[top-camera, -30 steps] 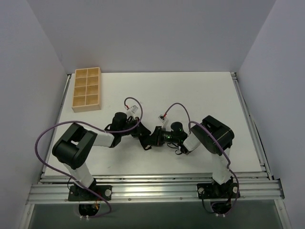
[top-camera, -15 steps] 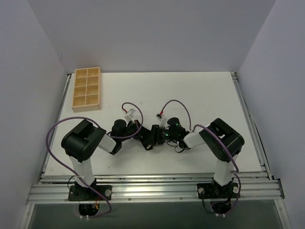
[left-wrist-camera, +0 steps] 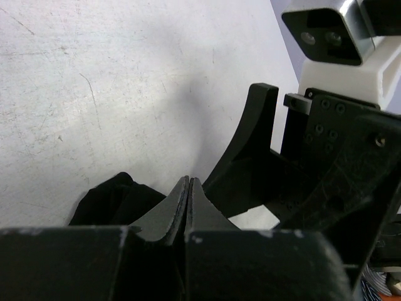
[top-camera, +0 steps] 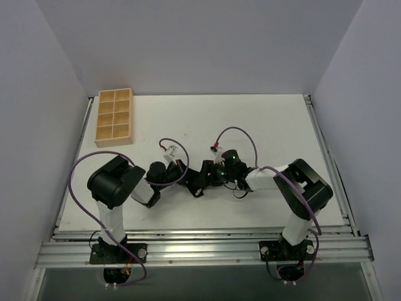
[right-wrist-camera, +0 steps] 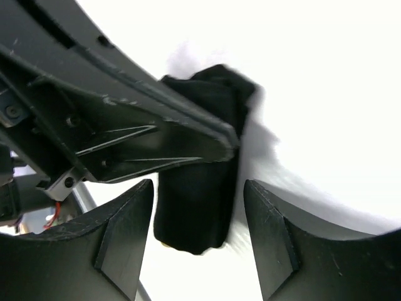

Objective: Roll the underwear

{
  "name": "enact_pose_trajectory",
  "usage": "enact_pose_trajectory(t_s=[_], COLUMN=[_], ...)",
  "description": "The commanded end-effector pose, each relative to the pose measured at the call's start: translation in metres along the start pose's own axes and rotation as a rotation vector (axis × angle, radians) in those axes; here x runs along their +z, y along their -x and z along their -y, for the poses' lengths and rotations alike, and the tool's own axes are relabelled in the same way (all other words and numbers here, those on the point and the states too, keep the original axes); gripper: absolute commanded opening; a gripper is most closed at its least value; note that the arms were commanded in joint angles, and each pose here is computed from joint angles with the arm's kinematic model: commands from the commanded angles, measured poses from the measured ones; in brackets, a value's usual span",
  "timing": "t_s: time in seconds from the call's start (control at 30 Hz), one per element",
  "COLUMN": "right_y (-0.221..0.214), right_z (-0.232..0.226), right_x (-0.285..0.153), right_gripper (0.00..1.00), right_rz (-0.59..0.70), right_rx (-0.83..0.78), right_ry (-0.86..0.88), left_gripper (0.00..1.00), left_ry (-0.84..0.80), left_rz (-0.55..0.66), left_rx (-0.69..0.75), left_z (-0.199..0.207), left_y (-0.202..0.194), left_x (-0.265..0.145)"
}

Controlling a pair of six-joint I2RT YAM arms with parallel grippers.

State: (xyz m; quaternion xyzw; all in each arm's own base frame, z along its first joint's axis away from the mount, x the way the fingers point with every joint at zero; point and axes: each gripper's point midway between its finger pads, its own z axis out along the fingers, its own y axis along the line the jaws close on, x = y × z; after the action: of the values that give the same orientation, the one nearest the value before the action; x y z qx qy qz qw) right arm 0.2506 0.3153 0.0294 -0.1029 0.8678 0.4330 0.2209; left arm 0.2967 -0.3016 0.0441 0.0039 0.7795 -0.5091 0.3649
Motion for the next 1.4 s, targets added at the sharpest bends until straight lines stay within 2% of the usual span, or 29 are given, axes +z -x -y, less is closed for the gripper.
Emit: enact_pose_trajectory(t_s=[0.0, 0.27, 0.37, 0.6, 0.93, 1.1, 1.23, 1.37], right_y=[-0.020, -0.010, -0.005, 0.013, 0.029, 0.014, -0.020, -0.033], right_z=[0.051, 0.037, 0.024, 0.000, -0.040, -0.043, -0.019, -0.004], right_x=[-0.015, -0.025, -0.026, -0.038, -0.039, -0.020, -0.013, -0.010], right_gripper=[0.56, 0.54, 0.49, 0.26, 0.15, 0.15, 0.13, 0.13], right_rz=[-0.053, -0.049, -0.052, -0.007, 0.038, 0.006, -0.037, -0.060], right_rx=[0.037, -0.018, -0.040, -0.063, -0.094, -0.061, -0.012, -0.006], right_ry=[-0.228, -0.195, -0.153, -0.117, -0.029, 0.005, -0.033, -0.067], left_gripper=[0.02, 0.02, 0.02, 0.02, 0.02, 0.02, 0.02, 0.02], left_ry=[0.212, 0.201, 0.196, 0.183, 0.172, 0.173, 0.171, 0.166], left_rz=[-0.219, -0.220, -0.221, -0.224, -0.223, -0.229, -0.229, -0.229], left_rx=[-0.077, -0.074, -0.075, -0.068, -0.071, -0.070, -0.072, -0.068], left_z=[-0.059, -0.057, -0.055, -0.051, -0.047, -0.046, -0.044, -0.042], left_y=[-0.074, -0.072, -0.071, -0.069, -0.067, -0.068, -0.067, -0.067], left_x=[-0.029, -0.027, -0.026, -0.024, -0.022, -0.023, -0.025, -0.027])
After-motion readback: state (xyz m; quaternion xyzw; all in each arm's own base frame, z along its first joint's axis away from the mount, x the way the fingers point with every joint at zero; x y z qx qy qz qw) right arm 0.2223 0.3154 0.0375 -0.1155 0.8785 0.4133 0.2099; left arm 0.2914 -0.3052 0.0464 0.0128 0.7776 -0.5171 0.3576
